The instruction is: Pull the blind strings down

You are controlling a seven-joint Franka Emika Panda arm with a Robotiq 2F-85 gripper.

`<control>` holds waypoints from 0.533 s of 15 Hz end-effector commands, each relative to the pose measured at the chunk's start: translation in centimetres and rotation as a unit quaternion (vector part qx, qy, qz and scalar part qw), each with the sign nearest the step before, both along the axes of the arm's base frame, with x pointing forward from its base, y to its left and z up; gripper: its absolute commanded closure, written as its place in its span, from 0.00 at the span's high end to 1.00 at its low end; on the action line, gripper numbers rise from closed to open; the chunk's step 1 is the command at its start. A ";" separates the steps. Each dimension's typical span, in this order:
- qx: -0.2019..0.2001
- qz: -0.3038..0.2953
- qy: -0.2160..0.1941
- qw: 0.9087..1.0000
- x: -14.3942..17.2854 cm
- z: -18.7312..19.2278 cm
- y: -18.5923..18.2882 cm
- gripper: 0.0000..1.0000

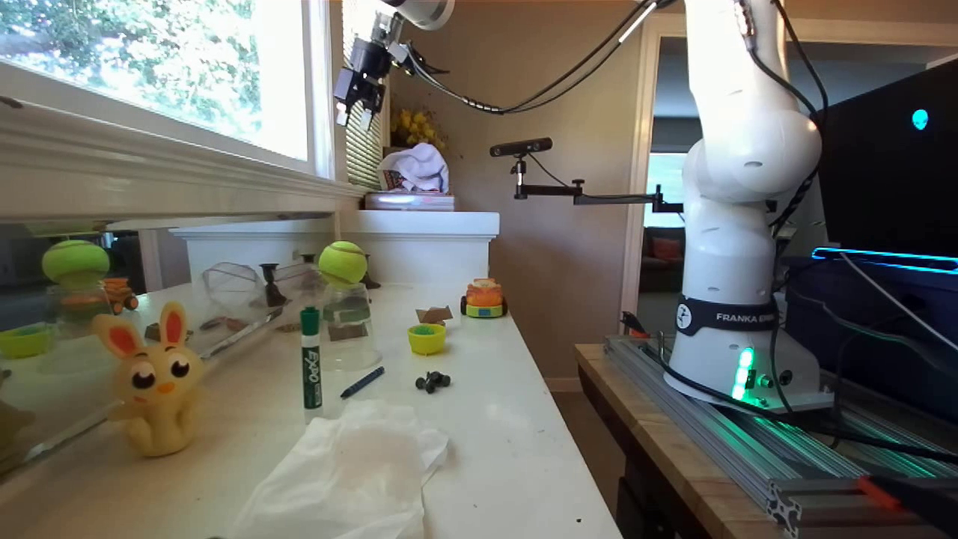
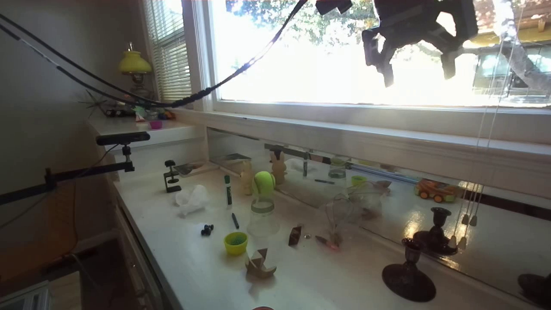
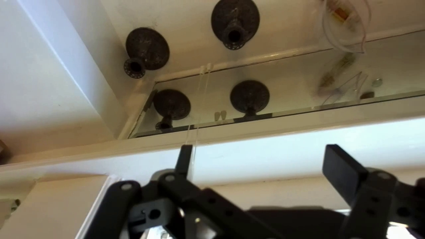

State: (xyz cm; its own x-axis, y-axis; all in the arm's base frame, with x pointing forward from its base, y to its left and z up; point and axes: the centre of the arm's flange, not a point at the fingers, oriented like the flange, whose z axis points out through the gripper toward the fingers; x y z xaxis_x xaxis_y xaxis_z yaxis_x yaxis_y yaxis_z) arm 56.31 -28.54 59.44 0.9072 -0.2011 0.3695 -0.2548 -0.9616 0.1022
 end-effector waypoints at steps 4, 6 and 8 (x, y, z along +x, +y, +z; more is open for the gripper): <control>-0.002 0.014 0.020 1.000 -0.3 0.7 1.7 1.00; -0.003 0.014 0.021 1.000 -0.3 0.7 1.7 1.00; -0.003 0.014 0.021 1.000 -0.3 0.7 1.6 1.00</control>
State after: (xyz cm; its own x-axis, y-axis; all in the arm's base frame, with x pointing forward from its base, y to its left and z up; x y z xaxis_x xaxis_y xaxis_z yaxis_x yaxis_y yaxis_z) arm 55.97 -26.90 60.12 0.9273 -0.1733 0.3318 -0.2230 -0.9677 0.1178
